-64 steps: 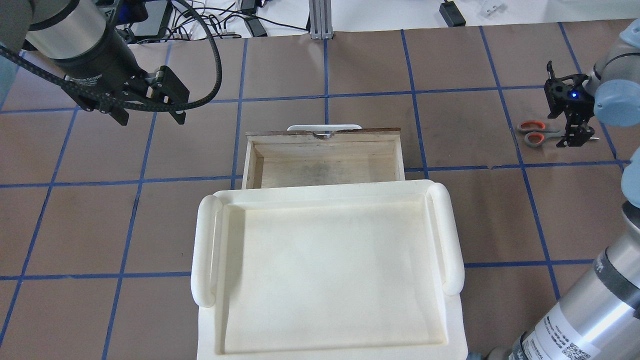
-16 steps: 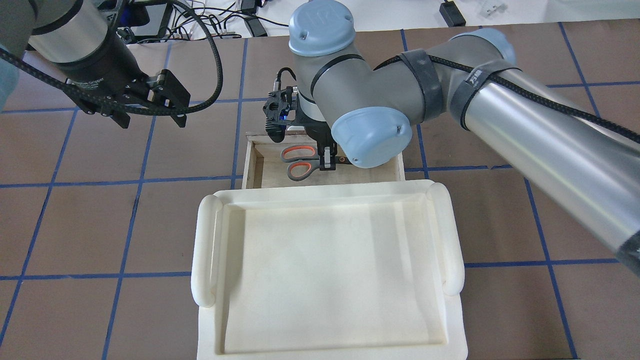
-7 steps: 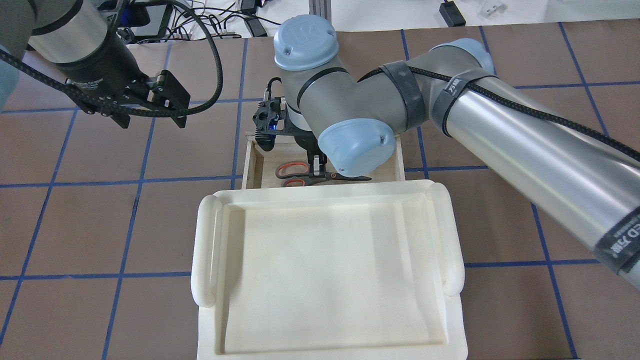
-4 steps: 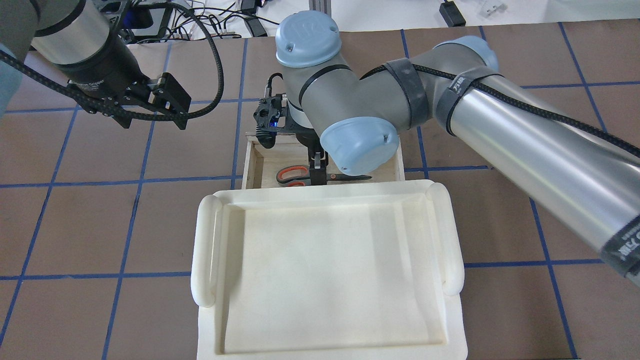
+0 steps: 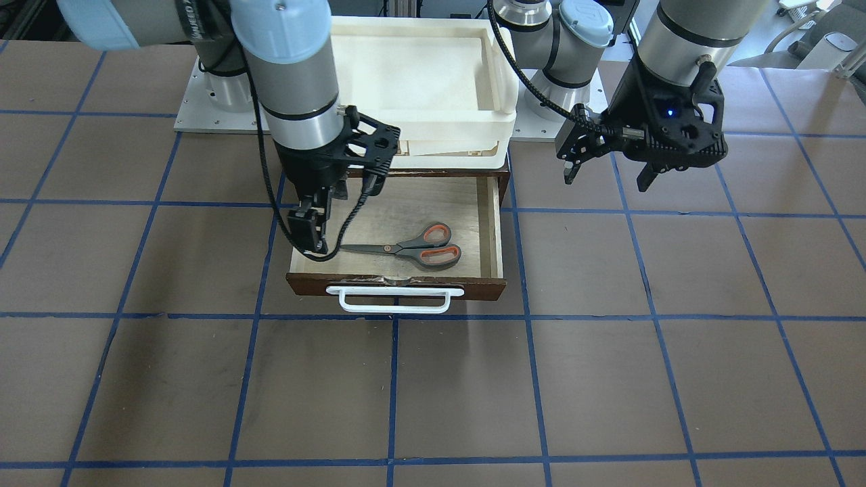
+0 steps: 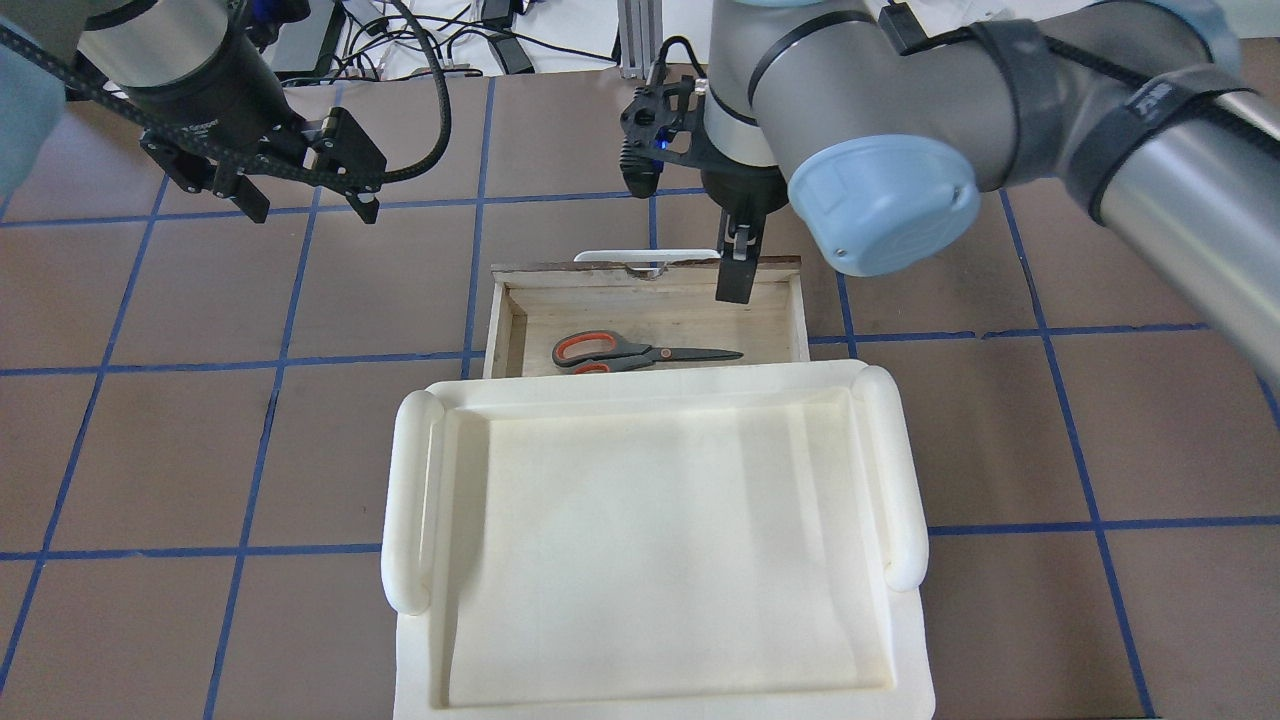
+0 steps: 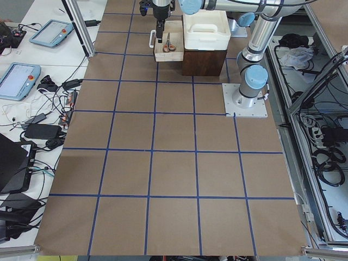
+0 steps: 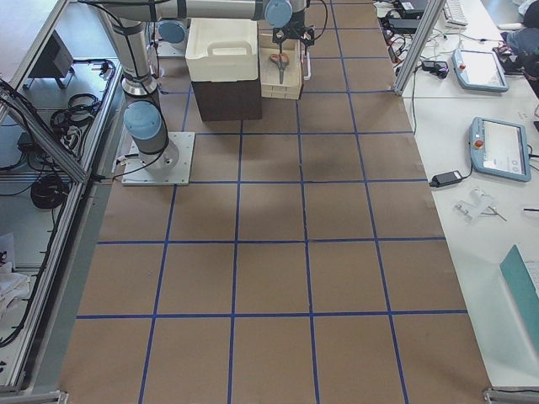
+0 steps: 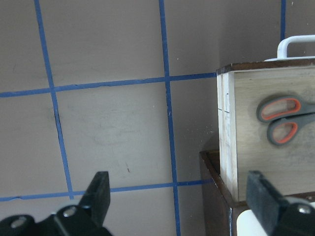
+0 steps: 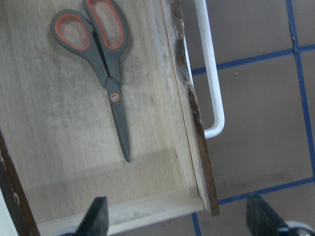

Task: Put scissors in drawer and close it
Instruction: 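Raise the right gripper away while the left arm swings over the drawer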

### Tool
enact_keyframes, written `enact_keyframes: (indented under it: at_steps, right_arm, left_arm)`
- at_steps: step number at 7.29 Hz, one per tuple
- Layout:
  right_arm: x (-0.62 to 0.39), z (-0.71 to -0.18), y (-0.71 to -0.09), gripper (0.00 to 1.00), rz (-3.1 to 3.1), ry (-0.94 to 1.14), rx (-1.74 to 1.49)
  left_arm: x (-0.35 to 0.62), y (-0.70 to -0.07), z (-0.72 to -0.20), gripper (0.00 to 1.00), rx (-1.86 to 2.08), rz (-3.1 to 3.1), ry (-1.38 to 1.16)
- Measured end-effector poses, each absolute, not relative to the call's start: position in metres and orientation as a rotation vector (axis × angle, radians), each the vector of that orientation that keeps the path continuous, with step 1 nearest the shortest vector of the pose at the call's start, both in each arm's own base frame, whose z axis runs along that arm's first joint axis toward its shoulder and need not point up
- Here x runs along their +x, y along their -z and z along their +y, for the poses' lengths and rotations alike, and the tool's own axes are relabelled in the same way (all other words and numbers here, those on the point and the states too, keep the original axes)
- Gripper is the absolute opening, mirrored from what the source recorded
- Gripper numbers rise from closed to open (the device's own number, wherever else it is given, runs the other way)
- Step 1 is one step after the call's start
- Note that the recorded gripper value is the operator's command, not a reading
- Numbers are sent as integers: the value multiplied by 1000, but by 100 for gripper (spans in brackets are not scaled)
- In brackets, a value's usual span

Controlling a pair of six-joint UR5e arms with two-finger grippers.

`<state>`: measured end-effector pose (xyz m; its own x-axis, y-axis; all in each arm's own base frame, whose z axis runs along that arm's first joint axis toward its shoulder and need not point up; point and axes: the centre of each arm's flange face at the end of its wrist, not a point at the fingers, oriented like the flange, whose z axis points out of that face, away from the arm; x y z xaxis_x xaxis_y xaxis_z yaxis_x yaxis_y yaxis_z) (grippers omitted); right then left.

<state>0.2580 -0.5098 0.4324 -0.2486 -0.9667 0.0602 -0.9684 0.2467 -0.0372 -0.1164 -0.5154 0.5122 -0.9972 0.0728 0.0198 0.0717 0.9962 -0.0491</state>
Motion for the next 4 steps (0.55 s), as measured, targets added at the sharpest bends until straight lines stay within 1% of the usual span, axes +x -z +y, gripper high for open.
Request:
enact_keyframes:
  at_steps: [2, 4]
  right_arm:
    - [197, -507, -463, 100, -2651, -94, 1633]
    - [163, -497, -485, 100, -2837, -104, 1269]
  left_arm:
    - [-128, -509, -540, 100, -134, -3118, -105]
    - [-169, -486, -574, 100, -177, -3136, -156]
